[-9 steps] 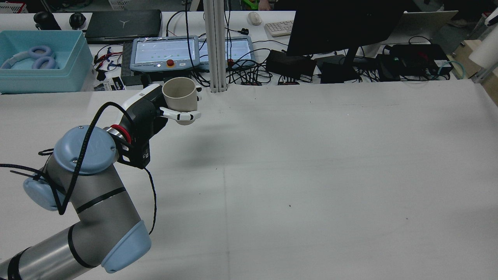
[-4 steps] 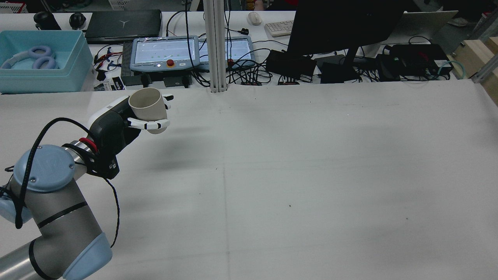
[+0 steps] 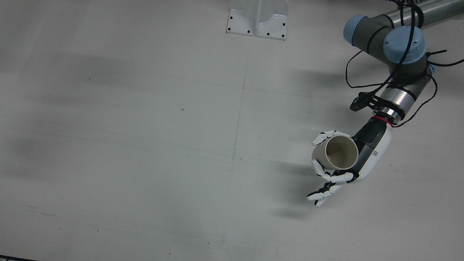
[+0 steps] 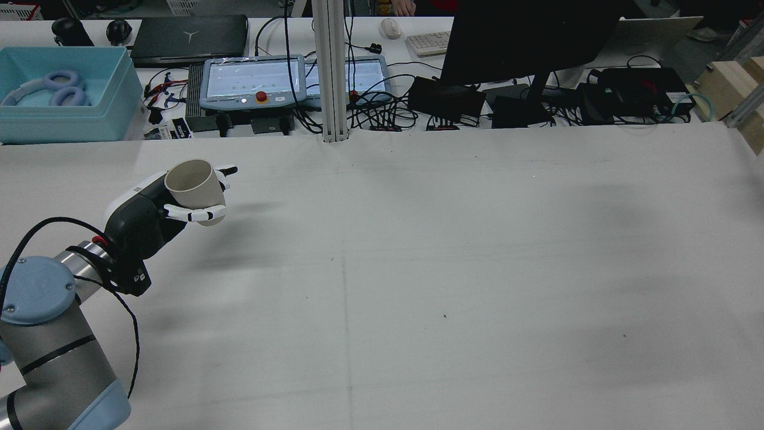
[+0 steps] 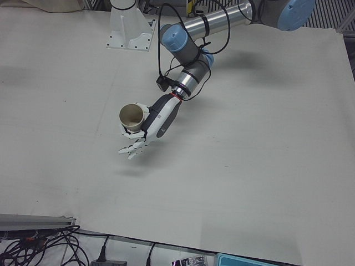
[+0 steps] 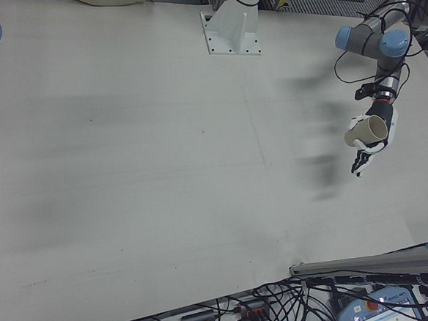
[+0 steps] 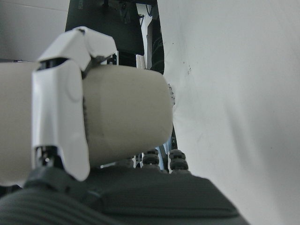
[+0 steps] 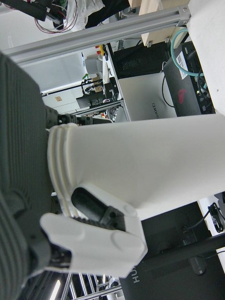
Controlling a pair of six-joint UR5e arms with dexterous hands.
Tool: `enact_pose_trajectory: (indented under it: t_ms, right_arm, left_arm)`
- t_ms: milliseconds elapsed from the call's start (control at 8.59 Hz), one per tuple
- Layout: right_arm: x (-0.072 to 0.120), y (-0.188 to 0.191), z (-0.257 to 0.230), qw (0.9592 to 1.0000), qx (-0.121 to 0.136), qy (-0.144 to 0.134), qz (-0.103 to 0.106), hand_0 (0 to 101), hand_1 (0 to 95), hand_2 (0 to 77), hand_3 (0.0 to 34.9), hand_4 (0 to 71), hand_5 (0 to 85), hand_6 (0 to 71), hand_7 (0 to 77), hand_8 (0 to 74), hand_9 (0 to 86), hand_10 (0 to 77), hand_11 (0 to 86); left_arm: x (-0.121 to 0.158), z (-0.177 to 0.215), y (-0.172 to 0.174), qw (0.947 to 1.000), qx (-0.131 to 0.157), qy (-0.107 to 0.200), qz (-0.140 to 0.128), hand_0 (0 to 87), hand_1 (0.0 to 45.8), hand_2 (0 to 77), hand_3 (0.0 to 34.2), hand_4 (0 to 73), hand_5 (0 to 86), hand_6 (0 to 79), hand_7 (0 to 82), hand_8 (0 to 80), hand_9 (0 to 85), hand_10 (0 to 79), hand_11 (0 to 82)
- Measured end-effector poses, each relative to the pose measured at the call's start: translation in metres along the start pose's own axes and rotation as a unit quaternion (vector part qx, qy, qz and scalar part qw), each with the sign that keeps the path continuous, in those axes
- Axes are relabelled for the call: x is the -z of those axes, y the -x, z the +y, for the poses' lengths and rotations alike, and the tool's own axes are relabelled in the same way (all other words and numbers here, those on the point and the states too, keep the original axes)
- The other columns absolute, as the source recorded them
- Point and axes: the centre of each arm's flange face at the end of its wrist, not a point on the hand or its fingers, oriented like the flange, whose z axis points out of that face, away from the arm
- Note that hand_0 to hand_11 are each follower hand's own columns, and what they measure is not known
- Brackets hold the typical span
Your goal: Pour water
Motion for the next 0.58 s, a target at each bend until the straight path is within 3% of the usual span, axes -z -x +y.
enact_pose_trajectory:
  t_ms: [349,466,582]
  right_arm:
    - [-0.025,-0.067,0.055,0.9997,0.013,0.003,-0.019,51,30.0,77.4,0.0,32.2,37.6,35.5,31.1,33.3,42.5,19.6,30.0]
    - [-0.027,-0.088,0.077,0.9996,0.015,0.004,-0.025,50,25.6,77.4,0.0,27.3,34.9,31.6,27.8,32.2,39.8,18.5,29.5]
    - [-0.028,-0.102,0.094,0.9994,0.016,0.003,-0.029,50,25.6,77.4,0.0,27.3,34.9,31.6,27.8,32.2,39.8,18.5,29.5]
  left_arm:
    - [0.011,-0.045,-0.009,1.0,0.001,0.004,0.009,57.1,20.7,39.8,5.0,50.2,40.4,14.2,18.5,7.6,5.5,3.8,8.2]
    - [0.011,-0.066,-0.014,0.9999,-0.001,0.003,0.014,57.1,20.7,39.8,5.0,50.2,40.4,14.2,19.6,7.6,5.5,4.4,8.2]
    - [0.012,-0.091,-0.021,0.9998,-0.003,0.001,0.02,57.1,20.7,39.8,5.0,50.2,40.4,14.2,19.6,7.6,5.5,4.4,8.2]
